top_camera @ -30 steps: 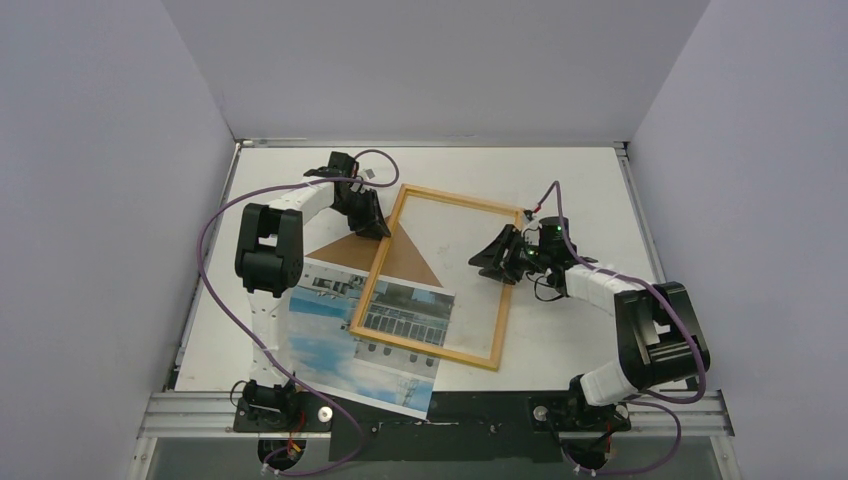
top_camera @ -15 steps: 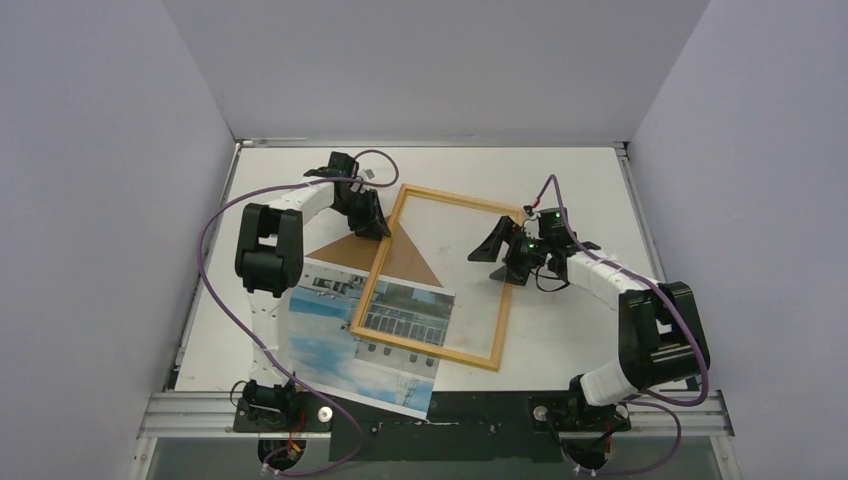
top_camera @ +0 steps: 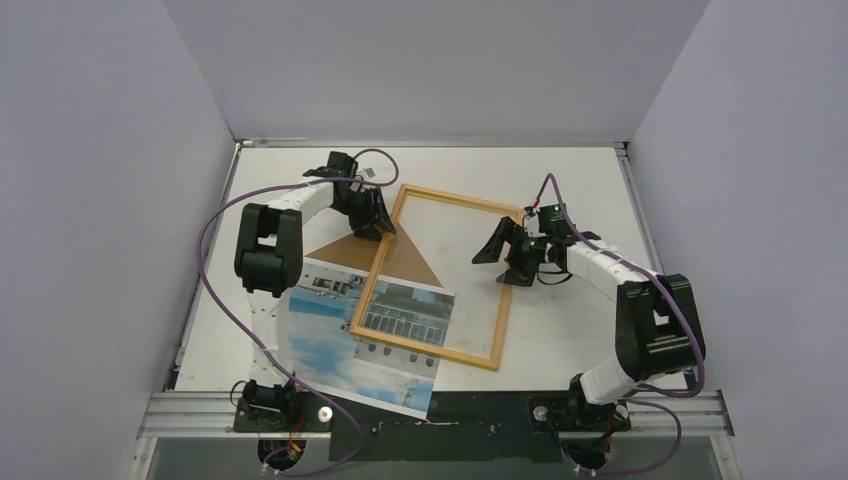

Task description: Put the photo into the frame

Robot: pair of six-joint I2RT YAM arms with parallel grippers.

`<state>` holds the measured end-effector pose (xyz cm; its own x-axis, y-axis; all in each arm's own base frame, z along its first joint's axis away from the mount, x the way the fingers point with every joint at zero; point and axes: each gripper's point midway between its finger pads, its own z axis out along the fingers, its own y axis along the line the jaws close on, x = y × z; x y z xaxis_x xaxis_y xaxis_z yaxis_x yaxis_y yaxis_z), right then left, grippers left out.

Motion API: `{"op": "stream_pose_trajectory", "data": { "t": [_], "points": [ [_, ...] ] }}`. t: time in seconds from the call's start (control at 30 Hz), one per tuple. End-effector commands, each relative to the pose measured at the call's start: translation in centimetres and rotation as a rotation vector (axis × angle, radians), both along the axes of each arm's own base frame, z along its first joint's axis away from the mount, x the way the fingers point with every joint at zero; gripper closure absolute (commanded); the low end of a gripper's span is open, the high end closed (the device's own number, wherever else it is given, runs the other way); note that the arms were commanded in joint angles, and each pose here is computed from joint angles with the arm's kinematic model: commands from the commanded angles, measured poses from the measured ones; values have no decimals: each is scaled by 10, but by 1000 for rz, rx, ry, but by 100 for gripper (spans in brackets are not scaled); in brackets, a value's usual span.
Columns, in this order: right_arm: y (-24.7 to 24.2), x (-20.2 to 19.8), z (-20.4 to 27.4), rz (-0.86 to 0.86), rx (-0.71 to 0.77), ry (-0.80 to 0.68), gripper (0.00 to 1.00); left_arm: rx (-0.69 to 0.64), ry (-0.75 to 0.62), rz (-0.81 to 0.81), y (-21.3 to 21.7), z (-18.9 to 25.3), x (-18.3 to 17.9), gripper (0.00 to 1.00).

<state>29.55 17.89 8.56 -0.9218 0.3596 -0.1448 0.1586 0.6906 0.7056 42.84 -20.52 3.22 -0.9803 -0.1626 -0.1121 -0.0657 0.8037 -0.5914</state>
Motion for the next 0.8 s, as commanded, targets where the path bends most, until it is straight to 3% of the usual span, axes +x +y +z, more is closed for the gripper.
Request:
{"op": "stream_pose_trajectory", "data": {
  "t": [0.0,0.3,0.77],
  "points": [
    [10,13,8,3,9,-26,14,6,-12,-1,3,-6,1,54],
    [-9,8,11,-39,-124,25,13,11,-15,6,5,-5,3,49],
    [-63,-13,2,-63,-454,142,11,8,-25,14,7,-2,6,42]
  ]
}}
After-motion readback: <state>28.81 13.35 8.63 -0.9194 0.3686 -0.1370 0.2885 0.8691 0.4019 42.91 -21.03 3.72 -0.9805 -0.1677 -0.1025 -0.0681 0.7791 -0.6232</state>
